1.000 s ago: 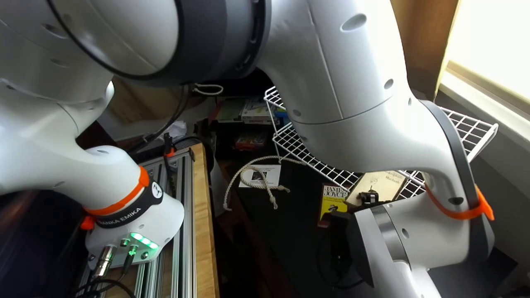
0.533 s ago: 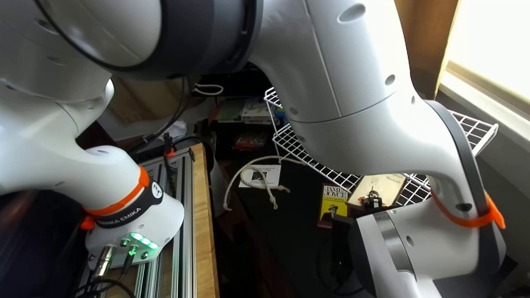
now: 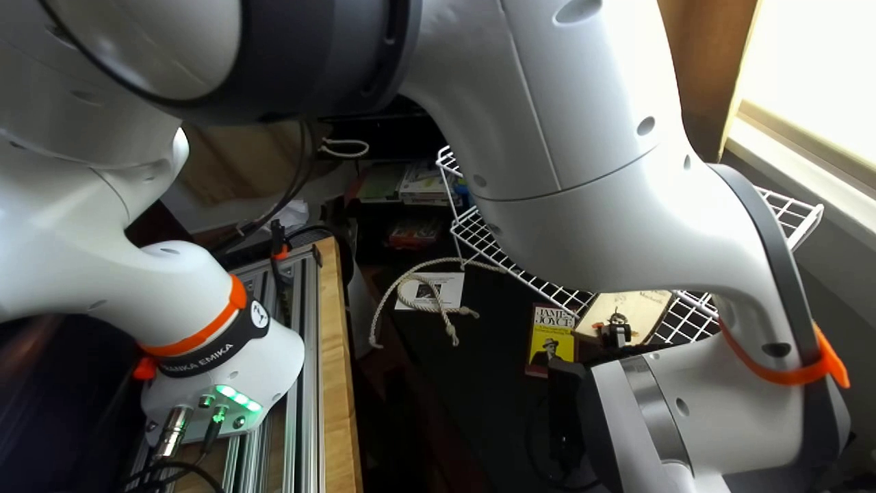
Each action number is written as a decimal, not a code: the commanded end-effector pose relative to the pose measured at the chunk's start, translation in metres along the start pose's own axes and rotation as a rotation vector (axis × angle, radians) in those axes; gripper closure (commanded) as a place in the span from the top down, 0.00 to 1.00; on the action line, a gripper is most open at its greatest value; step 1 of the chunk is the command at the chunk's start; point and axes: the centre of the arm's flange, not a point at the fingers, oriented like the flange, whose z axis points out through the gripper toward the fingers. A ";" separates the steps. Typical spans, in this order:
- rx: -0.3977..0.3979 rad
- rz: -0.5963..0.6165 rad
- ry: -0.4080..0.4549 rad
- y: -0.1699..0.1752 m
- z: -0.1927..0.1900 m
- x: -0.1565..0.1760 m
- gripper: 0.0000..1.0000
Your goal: Move the book on the top rack to the left, remove the book on the bottom rack and put it on the right side of the book on the top rack
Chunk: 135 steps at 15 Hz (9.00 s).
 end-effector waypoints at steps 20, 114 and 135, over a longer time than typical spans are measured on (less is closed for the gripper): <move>-0.045 -0.053 -0.074 -0.063 -0.073 -0.116 0.04; -0.094 -0.023 0.171 -0.220 -0.065 0.016 0.04; -0.240 0.081 0.136 -0.242 -0.033 0.024 0.83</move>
